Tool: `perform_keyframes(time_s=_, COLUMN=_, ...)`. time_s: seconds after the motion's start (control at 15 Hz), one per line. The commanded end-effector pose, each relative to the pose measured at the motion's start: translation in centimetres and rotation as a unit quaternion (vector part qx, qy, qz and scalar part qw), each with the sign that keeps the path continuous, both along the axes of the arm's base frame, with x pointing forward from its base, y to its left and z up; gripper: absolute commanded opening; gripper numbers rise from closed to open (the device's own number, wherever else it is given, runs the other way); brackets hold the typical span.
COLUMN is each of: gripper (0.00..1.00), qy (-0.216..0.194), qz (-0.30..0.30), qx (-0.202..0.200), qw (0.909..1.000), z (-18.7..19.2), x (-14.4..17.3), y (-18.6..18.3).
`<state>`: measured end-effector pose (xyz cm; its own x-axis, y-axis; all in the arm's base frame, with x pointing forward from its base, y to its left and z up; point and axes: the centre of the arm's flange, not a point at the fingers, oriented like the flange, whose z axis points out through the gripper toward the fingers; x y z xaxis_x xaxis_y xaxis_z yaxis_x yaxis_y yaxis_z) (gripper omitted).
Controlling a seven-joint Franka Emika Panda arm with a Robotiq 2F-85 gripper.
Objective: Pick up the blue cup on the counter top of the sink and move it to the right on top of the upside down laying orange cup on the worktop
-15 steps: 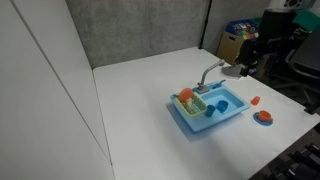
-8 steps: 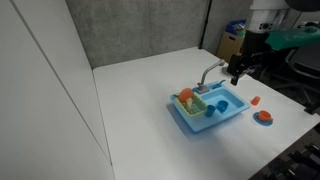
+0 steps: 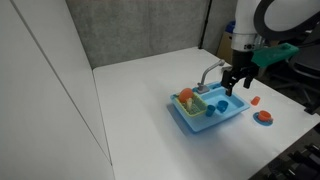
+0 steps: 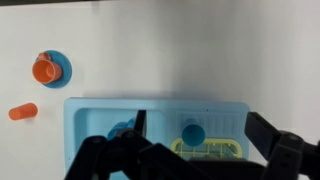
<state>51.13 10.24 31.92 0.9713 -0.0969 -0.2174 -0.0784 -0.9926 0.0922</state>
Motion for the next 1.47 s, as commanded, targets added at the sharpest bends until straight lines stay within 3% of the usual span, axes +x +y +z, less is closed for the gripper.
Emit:
perform_keyframes(time_s=0.0, gripper=1.0, qy=0.002, qz=0.007, qx=0.004, qw=1.0, z=-0.2, x=0.1, y=0.0)
perform_keyframes(time_s=0.27, gripper=1.0, qy=-0.002, qz=0.023, qx=0.013, qw=0.9997, z=-0.2, x=0.5, y=0.2)
perform_keyframes(time_s=0.93, gripper=1.0, qy=-0.074, qz=0.035, qx=0.021, qw=0.9964, z=-4.7, x=1.5, y=0.6)
perform_keyframes(time_s=1.4, gripper=1.0, qy=-0.063, qz=0.035, qx=0.011, qw=0.9973, z=-8.9, x=3.1, y=-0.2)
